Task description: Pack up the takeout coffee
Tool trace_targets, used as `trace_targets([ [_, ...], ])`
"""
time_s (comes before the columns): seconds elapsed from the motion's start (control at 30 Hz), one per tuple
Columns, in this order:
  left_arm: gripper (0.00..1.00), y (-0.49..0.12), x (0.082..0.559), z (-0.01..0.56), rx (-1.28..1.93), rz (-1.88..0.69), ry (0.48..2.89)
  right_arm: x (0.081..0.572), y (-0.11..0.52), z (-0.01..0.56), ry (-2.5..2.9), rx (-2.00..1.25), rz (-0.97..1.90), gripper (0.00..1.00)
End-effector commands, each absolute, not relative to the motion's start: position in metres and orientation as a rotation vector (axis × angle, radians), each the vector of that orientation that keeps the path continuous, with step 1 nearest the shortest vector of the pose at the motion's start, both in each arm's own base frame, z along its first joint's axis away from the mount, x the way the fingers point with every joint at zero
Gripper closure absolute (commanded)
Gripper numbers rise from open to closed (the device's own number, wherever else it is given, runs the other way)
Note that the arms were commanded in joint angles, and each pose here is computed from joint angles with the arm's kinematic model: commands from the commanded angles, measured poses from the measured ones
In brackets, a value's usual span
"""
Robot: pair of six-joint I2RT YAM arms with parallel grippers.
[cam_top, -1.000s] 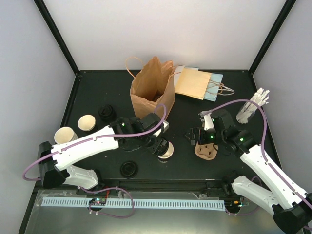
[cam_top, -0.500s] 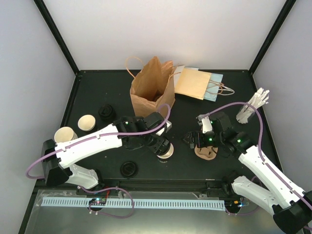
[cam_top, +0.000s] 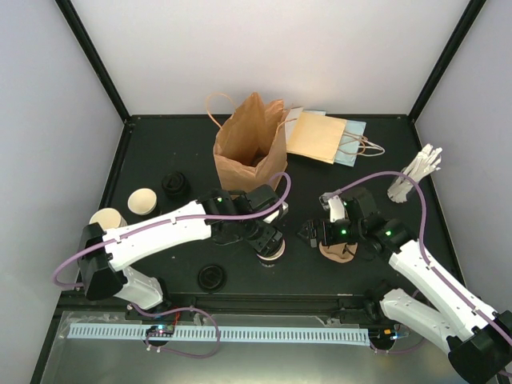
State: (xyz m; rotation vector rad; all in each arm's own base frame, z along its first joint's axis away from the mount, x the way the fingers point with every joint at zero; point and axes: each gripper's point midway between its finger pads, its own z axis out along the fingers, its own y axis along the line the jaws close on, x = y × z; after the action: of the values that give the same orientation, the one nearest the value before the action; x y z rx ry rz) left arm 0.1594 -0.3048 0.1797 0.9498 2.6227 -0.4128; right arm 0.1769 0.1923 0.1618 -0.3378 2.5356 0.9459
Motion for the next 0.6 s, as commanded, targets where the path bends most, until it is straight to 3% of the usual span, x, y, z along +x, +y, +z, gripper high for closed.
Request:
trace_targets([
  [0.0,0.37,-0.3110,0.1619,0.1926,0.973,-0.404,2.586,0.1778,0.1967,0.1679,2.502,-0.349,0.988,0.00],
  [0.57,0.37,-0.3155,0.1638,0.1892,1.000,-0.354,2.592,0.1760,0.1992,0.1663,2.502,-0.350,1.015,0.00],
])
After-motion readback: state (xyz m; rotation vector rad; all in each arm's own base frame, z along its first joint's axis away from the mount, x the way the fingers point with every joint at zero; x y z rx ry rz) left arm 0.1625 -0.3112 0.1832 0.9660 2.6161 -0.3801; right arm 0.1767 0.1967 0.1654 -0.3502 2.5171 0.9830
